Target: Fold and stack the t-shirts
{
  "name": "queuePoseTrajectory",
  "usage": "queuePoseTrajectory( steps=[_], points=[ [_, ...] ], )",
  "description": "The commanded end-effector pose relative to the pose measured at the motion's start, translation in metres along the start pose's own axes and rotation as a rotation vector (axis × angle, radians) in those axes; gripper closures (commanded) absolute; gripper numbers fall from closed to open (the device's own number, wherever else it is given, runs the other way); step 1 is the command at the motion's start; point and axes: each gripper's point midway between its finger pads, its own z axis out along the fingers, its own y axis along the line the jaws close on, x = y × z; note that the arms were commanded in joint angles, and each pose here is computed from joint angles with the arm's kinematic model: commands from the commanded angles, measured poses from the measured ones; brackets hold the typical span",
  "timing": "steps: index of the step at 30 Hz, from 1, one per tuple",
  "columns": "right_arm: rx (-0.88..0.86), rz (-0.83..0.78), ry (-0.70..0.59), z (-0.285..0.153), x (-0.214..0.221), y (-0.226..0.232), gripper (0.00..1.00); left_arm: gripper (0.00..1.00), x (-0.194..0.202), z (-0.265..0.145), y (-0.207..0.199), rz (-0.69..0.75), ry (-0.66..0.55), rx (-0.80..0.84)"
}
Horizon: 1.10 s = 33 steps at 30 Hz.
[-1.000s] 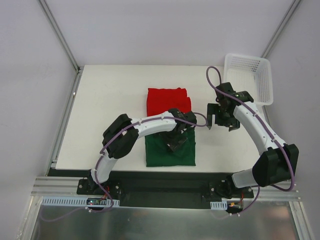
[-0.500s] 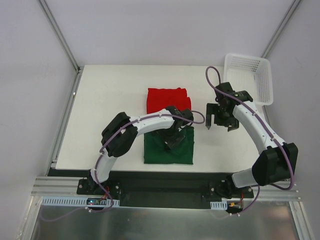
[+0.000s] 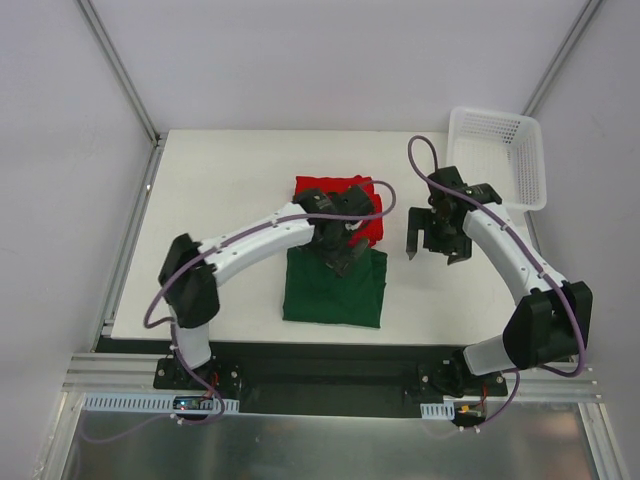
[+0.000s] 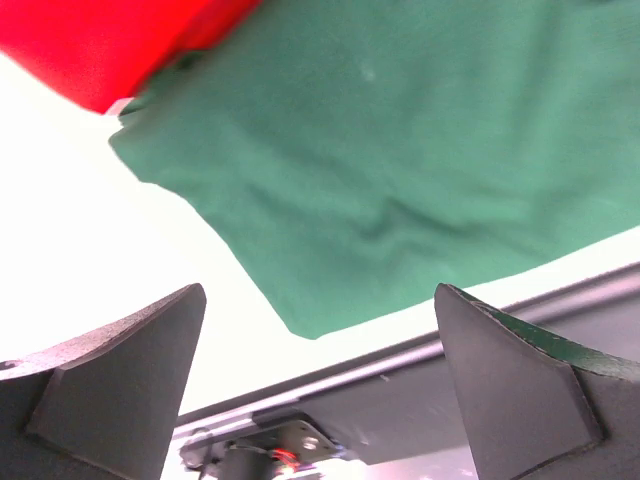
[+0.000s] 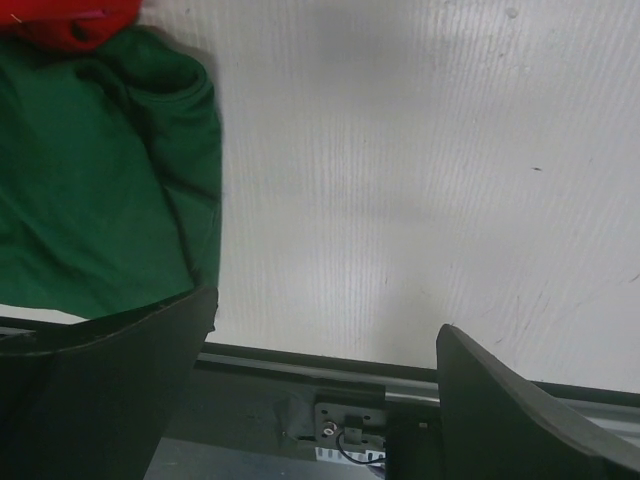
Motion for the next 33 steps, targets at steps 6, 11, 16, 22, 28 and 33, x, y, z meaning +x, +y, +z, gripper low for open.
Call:
queuePoseTrajectory(
  steps=[6,11,16,22,28,33],
  points=[
    [-0.273,0.046,0.057,0.005,0.01,0.046,0.04,0.01,0.0,-0.131,0.048,-0.389,-0.349,0.208],
    [-0.577,0.158,0.033,0.005,0.007,0.081,0.04,0.01,0.049,-0.085,0.059,-0.606,-0.288,0.419],
    [-0.764,0.173,0.027,-0.001,0.008,0.099,0.04,0.01,0.054,-0.061,0.063,-0.681,-0.281,0.556],
    [-0.923,0.222,-0.018,-0.005,0.009,0.098,0.04,0.01,0.046,-0.04,0.069,-0.755,-0.278,0.746],
    [-0.914,0.279,0.029,0.021,0.032,0.086,0.04,0.01,0.038,-0.026,0.075,-0.782,-0.274,0.906],
    [-0.864,0.303,0.071,0.041,0.048,0.08,0.04,0.01,0.032,0.0,0.081,-0.783,-0.233,0.936]
  ],
)
